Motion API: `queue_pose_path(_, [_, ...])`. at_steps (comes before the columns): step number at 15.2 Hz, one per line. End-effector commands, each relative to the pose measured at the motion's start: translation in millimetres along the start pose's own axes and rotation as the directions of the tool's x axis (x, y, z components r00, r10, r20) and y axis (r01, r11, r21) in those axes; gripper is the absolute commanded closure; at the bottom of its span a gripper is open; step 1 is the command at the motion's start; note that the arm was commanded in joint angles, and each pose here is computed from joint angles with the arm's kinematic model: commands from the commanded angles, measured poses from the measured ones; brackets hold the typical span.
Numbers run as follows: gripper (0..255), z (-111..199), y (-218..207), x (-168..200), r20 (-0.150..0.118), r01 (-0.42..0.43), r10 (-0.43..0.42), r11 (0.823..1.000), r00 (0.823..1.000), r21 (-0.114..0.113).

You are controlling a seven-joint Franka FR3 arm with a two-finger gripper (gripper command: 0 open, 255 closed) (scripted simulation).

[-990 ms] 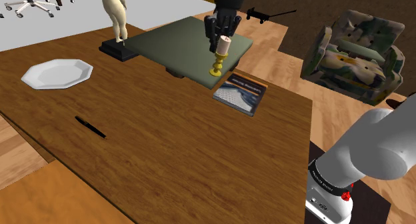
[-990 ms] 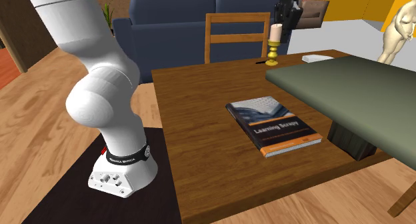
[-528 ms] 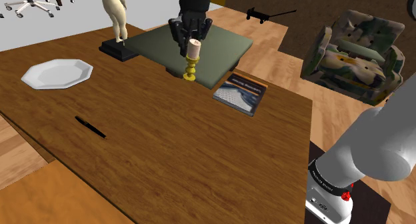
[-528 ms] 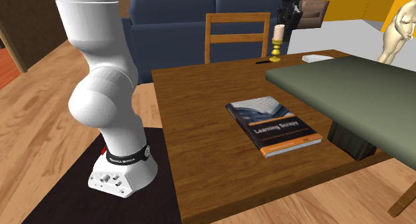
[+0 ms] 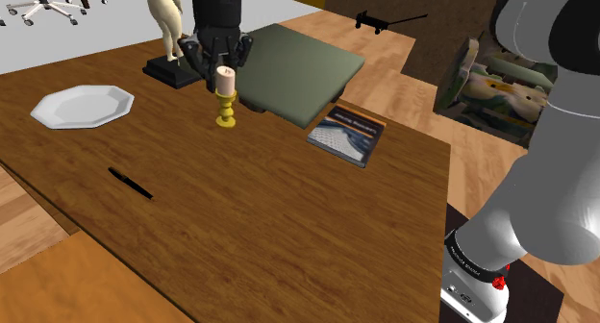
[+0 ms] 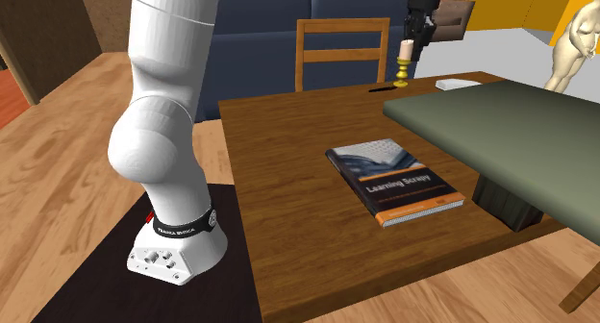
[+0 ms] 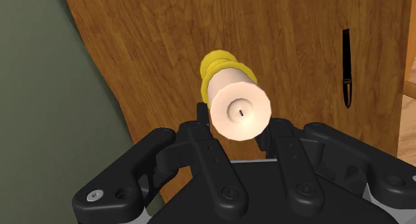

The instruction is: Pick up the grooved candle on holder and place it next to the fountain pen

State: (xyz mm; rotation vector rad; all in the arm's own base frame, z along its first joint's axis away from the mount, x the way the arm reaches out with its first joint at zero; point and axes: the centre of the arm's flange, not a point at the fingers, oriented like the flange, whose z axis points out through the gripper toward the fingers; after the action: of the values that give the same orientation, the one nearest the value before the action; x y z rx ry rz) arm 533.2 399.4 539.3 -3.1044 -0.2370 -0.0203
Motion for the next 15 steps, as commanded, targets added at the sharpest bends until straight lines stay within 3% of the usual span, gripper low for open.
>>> queue_pose_path(1, [255,5.0,-26.4,15.7,-0.001,-0.002,0.002,1.000,1.000,0.000])
queue_pose_path(15, [255,77.6,-24.5,14.6,-0.001,-0.002,0.002,1.000,1.000,0.000])
